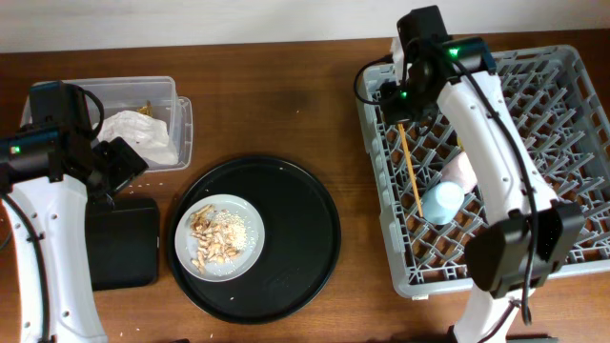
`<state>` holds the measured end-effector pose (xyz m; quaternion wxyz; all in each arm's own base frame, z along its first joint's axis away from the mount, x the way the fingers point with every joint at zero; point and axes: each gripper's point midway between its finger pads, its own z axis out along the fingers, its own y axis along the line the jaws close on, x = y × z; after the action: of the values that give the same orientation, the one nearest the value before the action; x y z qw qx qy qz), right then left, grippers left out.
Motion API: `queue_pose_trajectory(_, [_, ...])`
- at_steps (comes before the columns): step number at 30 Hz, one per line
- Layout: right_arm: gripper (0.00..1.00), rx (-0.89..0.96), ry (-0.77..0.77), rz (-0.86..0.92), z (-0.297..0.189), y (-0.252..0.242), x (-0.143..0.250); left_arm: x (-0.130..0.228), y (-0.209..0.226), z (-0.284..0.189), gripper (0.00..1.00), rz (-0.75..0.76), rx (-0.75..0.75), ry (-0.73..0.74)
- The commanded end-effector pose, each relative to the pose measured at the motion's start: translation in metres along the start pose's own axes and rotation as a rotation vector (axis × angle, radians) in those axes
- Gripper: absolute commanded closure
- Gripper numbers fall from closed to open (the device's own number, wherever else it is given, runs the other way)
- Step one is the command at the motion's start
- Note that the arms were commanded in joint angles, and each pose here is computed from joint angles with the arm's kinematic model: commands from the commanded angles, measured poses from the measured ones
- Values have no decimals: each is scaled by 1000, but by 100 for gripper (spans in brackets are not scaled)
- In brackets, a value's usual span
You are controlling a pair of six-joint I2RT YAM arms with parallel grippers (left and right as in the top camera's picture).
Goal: Sort waste into correct bins and load items into the dishwasher rack
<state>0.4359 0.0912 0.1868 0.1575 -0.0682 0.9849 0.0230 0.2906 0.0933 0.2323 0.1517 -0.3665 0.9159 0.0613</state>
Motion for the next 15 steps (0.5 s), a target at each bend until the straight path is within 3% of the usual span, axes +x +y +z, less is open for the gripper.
queue_pose_trajectory(1, [91,-33,39,-23,22,5,2,-2,3,-2,1,-16,-5,-14])
queue_pose_trajectory(2, [83,-56,43,-23,27,9,1,-2,3,-2,1,-16,-5,-14])
queue_pose_trajectory(4, [56,-64,50,-13,31,11,1,-2,3,-2,1,-17,-5,-14])
queue_pose_trajectory(6, [39,-61,52,-3,32,10,1,-2,3,-2,1,-16,-5,-14])
queue_pose_trajectory(7, [36,-61,52,-3,32,10,1,-2,3,-2,1,-17,-5,-14])
queue_pose_trajectory(15, [34,-54,100,73,23,9,15,-2,3,-2,1,-16,-5,-14])
